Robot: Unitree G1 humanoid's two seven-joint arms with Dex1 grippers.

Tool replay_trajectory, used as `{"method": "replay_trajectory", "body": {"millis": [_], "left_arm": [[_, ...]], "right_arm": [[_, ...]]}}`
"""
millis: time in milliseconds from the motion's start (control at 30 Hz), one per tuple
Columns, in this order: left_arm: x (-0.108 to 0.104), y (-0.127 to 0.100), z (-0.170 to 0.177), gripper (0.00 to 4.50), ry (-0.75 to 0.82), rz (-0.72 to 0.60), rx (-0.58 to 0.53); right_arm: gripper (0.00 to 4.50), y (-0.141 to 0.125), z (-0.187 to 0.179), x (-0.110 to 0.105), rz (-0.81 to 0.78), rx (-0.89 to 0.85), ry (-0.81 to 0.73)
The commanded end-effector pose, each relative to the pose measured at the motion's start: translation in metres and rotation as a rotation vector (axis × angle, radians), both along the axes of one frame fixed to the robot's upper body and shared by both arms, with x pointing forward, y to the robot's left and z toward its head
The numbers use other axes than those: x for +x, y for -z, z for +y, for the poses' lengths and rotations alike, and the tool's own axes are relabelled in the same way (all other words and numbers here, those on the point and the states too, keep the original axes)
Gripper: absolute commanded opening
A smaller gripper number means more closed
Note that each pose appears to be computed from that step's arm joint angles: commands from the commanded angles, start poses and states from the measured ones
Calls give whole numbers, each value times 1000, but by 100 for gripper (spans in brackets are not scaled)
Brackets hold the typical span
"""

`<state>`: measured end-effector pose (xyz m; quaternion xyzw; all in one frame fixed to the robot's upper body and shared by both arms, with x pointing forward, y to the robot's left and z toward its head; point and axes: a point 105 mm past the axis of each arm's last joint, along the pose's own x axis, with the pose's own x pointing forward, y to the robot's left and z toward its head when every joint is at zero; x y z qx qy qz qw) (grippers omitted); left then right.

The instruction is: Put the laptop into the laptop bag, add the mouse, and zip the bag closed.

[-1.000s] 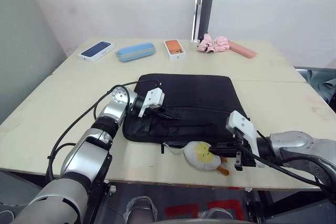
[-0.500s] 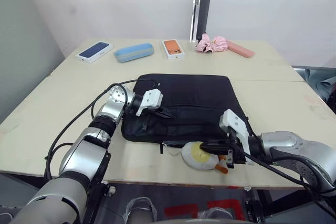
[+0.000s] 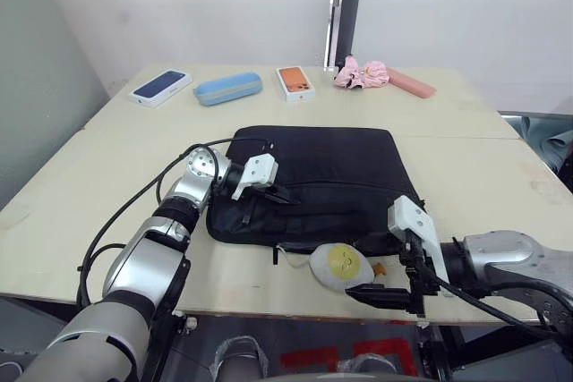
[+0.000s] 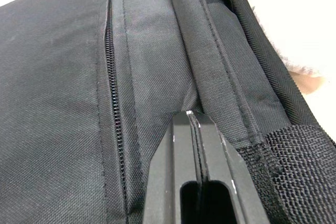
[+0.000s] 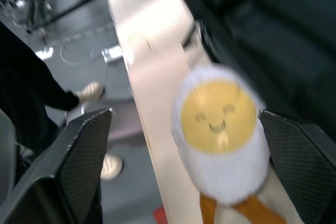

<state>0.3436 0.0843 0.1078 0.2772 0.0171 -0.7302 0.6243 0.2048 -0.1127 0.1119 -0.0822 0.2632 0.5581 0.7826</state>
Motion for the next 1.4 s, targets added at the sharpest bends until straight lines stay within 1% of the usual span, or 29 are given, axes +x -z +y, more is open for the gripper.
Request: {"method": "replay_trajectory", "body": {"millis": [33,167,267,333,433,533,733,800,900,1000,1167,1300,1400], "left_arm": [[-4,15,7,0,4,44,83],[-4,15,9,0,5,49,90],[-4,15,10,0,8,46,95],[-4,15,10,0,8,46,97],[-4,15,11,0,8,41,102],[-5,15,12,0,11,38,109],[-10,26,15,0,41,27,156],[-11,27,14,0,46,25,162],[-12,29,14,0,52,25,163],[-15,33,13,0,70,24,181],[-22,45,18,0,106,6,238],[-28,59,26,0,131,-10,301],[-30,63,26,0,138,-14,314]], "right_arm": [[448,9,-2,13,-16,-60,38],[448,27,-1,17,-16,-153,22],[448,31,4,24,-16,-151,32],[448,31,8,25,-14,-132,22],[365,30,11,22,-6,-101,16],[263,30,9,21,-4,-102,22],[57,18,7,11,-17,-70,-1],[1,12,7,10,-26,-38,15],[1,-2,6,9,-53,12,38],[1,-10,-1,-3,-65,27,46],[1,-9,-20,-16,-56,-31,104],[1,-6,-41,-24,-50,-91,185],[1,-4,-52,-28,-44,-115,225]]}}
